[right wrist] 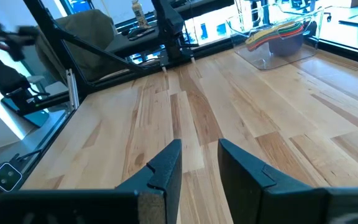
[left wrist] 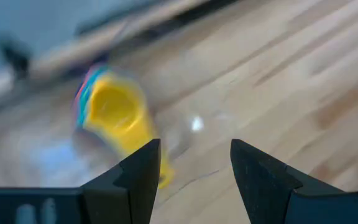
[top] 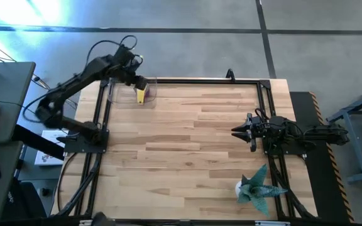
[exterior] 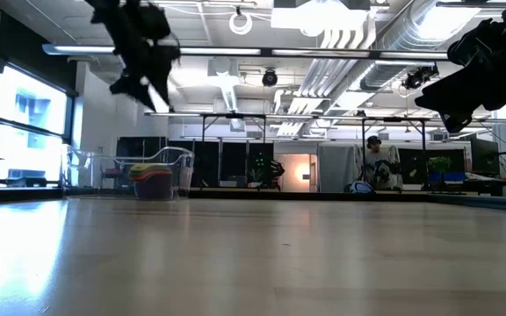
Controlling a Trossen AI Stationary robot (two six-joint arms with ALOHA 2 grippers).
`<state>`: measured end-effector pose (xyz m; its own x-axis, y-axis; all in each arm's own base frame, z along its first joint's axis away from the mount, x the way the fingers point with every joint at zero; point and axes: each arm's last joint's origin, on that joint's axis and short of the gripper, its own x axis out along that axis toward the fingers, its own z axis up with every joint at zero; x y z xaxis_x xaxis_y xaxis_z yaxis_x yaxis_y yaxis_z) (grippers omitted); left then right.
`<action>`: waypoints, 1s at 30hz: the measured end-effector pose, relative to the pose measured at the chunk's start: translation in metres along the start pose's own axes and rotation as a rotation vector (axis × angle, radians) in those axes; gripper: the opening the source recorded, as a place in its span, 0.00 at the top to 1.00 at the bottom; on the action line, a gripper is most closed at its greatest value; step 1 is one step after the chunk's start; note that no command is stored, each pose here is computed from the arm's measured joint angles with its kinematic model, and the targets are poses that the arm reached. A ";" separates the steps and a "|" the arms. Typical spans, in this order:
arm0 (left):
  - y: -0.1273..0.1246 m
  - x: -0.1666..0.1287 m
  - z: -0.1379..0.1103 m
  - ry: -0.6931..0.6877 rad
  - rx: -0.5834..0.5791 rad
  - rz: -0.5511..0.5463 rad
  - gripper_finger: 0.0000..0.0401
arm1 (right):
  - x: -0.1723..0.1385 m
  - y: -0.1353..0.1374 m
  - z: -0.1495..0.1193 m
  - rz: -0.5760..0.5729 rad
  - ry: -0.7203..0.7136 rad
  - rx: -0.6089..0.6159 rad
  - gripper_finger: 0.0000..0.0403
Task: Nest measuring cups in basket
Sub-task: Return to Home Position
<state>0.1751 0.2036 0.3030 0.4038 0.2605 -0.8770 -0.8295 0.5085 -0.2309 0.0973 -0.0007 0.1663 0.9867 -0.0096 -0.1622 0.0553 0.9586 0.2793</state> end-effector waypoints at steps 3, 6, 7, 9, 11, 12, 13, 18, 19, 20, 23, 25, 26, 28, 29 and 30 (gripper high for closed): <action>-0.023 -0.022 -0.009 -0.175 0.093 -0.095 0.54 | 0.000 0.000 0.000 0.000 0.000 0.000 0.76; -0.046 -0.040 -0.026 -0.309 0.229 -0.203 0.54 | 0.000 0.000 0.000 0.000 0.000 0.000 0.76; -0.054 -0.045 -0.033 -0.343 0.287 -0.245 0.54 | 0.000 0.000 0.000 -0.001 0.000 0.000 0.76; -0.066 -0.051 -0.049 -0.379 0.397 -0.330 0.54 | 0.000 0.000 0.000 0.000 0.000 0.000 0.76; -0.075 -0.056 -0.066 -0.399 0.512 -0.412 0.54 | 0.000 0.000 0.000 0.000 0.000 0.000 0.76; -0.077 -0.058 -0.075 -0.404 0.569 -0.446 0.54 | 0.000 0.000 0.000 0.000 0.000 0.000 0.76; -0.077 -0.059 -0.085 -0.406 0.616 -0.469 0.54 | 0.000 0.000 0.000 0.000 0.000 0.000 0.76; -0.065 -0.057 -0.126 -0.452 0.694 -0.541 0.54 | 0.000 0.000 0.000 0.000 0.000 0.000 0.76; -0.061 -0.056 -0.134 -0.467 0.690 -0.564 0.54 | 0.000 0.000 0.000 0.000 0.000 0.000 0.76; -0.057 -0.055 -0.140 -0.488 0.679 -0.589 0.54 | 0.000 0.000 0.000 0.000 0.000 0.000 0.76; -0.045 -0.051 -0.160 -0.549 0.636 -0.652 0.54 | 0.000 0.000 0.000 0.000 0.000 0.000 0.76; -0.037 -0.047 -0.172 -0.582 0.620 -0.669 0.54 | 0.000 0.000 0.000 0.000 0.000 0.000 0.76; -0.034 -0.044 -0.177 -0.594 0.617 -0.676 0.54 | 0.000 0.000 0.000 0.000 0.000 0.000 0.76; -0.028 -0.039 -0.187 -0.618 0.614 -0.692 0.54 | 0.000 0.000 0.000 0.000 0.000 0.000 0.76; -0.025 -0.035 -0.191 -0.635 0.611 -0.692 0.54 | 0.000 0.000 0.000 0.000 0.000 0.000 0.76; -0.022 -0.032 -0.195 -0.645 0.608 -0.684 0.54 | 0.000 0.000 0.000 0.000 0.000 0.000 0.76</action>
<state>0.1051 0.0239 0.2534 0.9734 0.0596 -0.2212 -0.1012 0.9781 -0.1820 0.0973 -0.0007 0.1662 0.9866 -0.0098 -0.1627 0.0555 0.9586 0.2794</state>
